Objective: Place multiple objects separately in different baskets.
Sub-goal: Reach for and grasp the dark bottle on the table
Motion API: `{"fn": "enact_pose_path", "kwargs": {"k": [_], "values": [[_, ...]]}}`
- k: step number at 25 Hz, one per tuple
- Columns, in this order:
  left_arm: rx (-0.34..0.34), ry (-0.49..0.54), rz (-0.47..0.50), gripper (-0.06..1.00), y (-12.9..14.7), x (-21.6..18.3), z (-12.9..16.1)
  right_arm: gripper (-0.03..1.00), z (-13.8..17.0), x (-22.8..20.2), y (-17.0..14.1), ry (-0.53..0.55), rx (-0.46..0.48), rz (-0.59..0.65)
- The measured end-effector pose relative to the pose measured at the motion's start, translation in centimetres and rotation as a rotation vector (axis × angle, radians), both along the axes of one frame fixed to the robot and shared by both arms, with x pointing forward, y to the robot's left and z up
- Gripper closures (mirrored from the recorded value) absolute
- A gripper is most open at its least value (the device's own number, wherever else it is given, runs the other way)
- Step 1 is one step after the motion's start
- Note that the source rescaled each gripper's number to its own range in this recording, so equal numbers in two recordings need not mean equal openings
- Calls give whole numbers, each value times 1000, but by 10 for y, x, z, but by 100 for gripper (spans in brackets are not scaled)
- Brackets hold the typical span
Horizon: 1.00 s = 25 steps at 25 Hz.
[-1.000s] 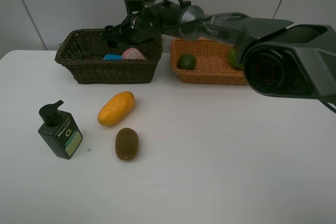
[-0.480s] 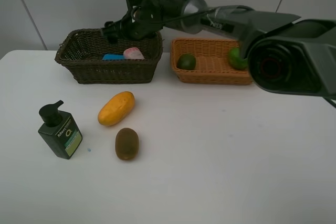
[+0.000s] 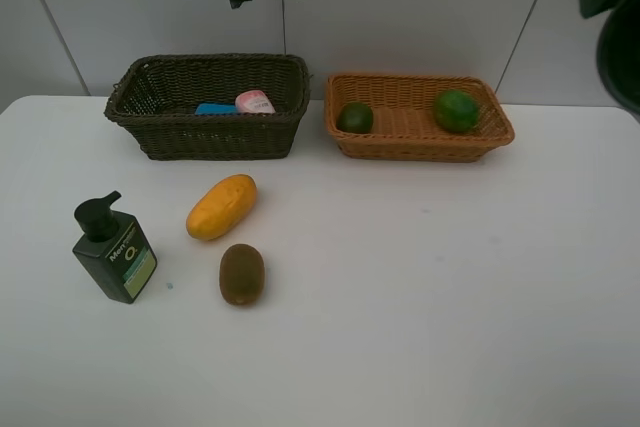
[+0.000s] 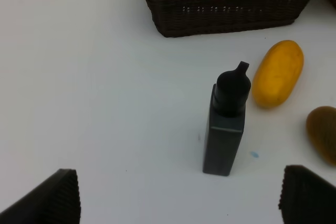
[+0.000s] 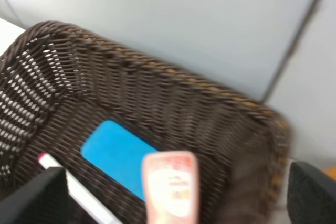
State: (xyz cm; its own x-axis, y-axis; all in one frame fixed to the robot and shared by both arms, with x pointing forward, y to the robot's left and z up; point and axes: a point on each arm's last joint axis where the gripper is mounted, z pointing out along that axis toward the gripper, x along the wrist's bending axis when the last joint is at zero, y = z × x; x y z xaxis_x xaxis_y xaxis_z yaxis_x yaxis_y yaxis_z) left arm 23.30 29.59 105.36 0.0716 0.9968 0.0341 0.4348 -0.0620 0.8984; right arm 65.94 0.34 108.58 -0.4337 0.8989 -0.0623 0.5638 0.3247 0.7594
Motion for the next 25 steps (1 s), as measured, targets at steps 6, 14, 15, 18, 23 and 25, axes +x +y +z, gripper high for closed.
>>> {"fn": "enact_pose_path", "kwargs": {"k": [6,14,15,18,23,25], "values": [[0,0,0,-6,0,0,0,-3,49,-27,-27,22,-88,-31],[0,0,0,-6,0,0,0,-3,108,-68,-63,33,-136,-46],[0,0,0,-6,0,0,0,-3,114,-73,-66,24,-132,-44],[0,0,0,-6,0,0,0,-3,132,-92,-81,7,-121,-44],[0,0,0,-6,0,0,0,-3,140,-122,-105,24,-135,-44],[0,0,0,-6,0,0,0,-3,139,-136,-116,39,-148,-43]]}}
